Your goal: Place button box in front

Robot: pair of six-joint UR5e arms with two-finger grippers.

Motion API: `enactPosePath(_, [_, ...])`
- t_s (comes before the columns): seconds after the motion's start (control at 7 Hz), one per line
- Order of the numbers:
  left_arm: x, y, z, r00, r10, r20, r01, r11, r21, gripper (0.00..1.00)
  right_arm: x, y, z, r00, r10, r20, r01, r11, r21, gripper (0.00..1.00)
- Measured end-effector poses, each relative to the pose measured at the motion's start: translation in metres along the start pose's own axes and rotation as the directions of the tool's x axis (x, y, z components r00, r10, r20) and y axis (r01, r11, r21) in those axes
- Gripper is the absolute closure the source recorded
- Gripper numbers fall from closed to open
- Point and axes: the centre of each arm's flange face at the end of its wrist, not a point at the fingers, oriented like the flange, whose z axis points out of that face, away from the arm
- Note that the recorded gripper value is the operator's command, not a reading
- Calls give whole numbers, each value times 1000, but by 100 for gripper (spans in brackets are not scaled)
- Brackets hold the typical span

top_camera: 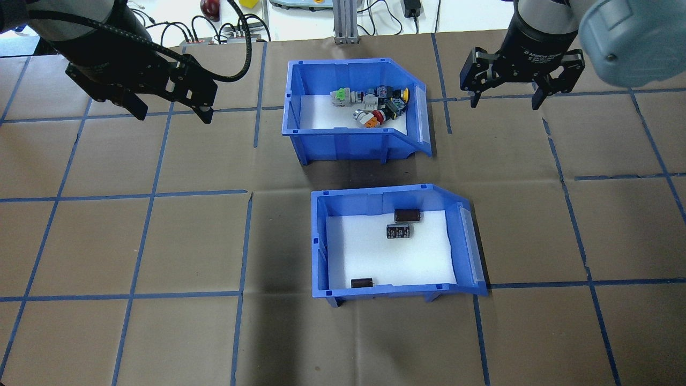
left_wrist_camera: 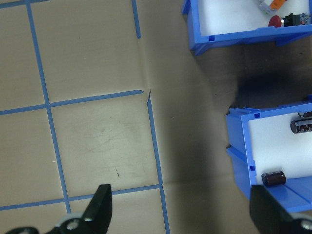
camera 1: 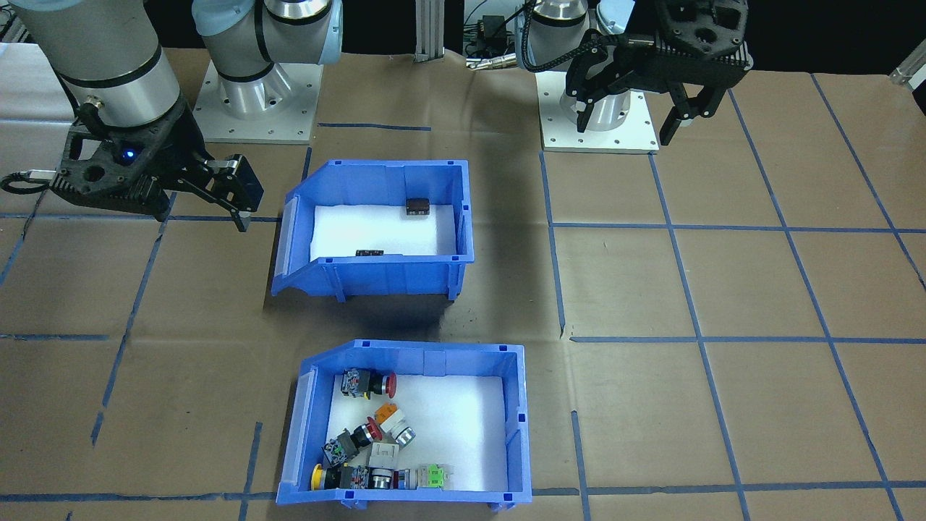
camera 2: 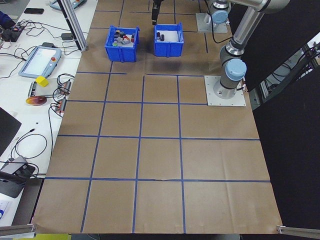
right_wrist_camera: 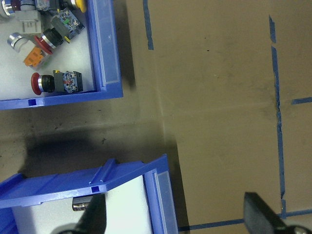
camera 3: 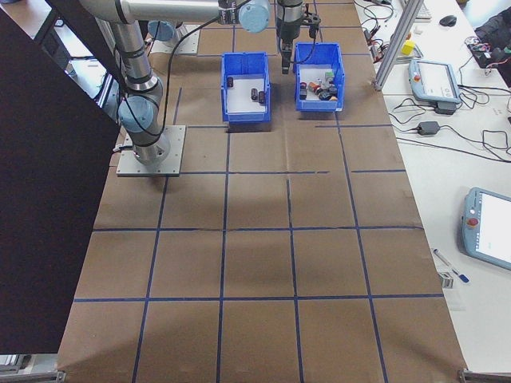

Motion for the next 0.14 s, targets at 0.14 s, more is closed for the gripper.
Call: enactPosePath(0.14, [0, -1, 0, 1000, -4, -3, 4, 1000, 0, 1, 0, 0, 0, 1000, 0, 0, 0, 1000, 0, 0])
